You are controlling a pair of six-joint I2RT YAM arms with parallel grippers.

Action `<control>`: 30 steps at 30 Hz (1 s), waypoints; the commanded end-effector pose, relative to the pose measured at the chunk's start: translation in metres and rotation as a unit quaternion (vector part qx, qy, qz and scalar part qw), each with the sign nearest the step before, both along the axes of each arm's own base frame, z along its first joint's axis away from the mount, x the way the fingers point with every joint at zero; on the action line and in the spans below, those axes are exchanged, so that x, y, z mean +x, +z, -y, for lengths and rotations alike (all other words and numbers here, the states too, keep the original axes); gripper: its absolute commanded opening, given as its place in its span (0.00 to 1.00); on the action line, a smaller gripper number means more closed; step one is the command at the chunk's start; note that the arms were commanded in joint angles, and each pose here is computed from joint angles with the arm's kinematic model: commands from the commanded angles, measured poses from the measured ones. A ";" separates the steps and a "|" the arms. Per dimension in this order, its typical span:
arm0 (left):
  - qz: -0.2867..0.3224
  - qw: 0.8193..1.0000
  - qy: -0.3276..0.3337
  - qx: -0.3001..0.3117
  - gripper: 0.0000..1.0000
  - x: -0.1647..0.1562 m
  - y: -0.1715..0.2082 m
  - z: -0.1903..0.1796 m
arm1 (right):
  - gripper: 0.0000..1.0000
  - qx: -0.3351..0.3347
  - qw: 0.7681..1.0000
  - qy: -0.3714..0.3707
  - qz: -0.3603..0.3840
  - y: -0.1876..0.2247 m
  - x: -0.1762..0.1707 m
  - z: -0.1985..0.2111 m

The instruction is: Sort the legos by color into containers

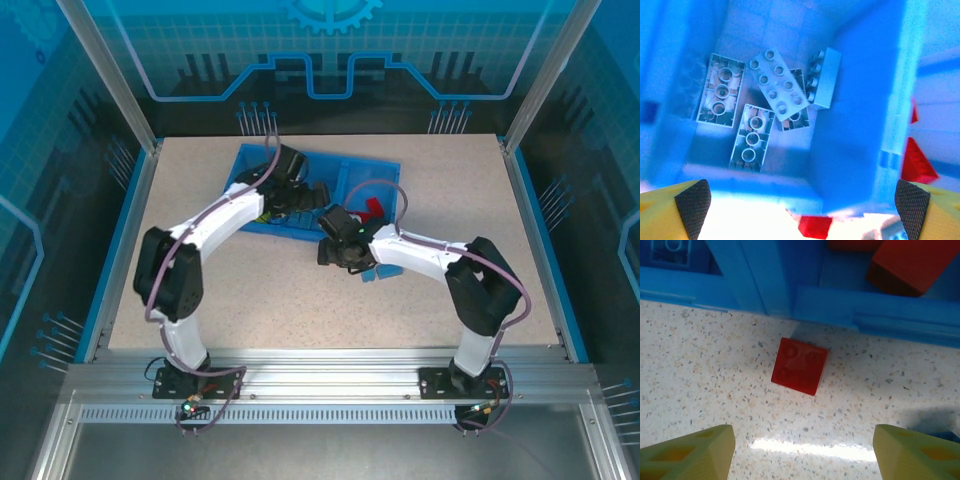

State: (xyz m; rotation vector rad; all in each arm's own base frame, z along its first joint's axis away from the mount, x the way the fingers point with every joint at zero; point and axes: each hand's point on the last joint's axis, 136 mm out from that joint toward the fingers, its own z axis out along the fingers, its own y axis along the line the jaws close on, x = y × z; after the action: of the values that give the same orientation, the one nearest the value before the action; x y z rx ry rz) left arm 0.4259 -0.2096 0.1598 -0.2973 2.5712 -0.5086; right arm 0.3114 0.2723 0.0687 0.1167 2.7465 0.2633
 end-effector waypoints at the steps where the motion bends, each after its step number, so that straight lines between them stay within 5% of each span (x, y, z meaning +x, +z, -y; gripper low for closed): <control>1: 0.053 0.997 0.032 -0.043 0.99 -0.007 0.050 -0.009 | 0.74 -0.012 1.000 -0.011 0.001 -0.003 0.004 -0.007; 10: 0.076 0.993 0.060 -0.069 0.99 -0.040 0.082 -0.038 | 0.72 -0.051 0.998 -0.014 -0.015 -0.026 0.009 -0.011; 22: 0.053 0.992 0.107 -0.050 0.99 -0.087 0.052 -0.088 | 0.66 -0.098 0.994 -0.022 -0.037 -0.052 0.018 -0.012; 30: 0.031 0.992 0.112 -0.048 0.99 -0.105 0.030 -0.094 | 0.38 -0.131 0.991 -0.023 -0.030 -0.052 0.016 0.004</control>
State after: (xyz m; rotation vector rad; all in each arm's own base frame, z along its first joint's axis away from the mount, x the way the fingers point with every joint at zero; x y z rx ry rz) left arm 0.3278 -0.1243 0.1932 -0.5424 2.4189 -0.5653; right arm 0.3310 0.2781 0.0182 0.1206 2.8119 -0.0304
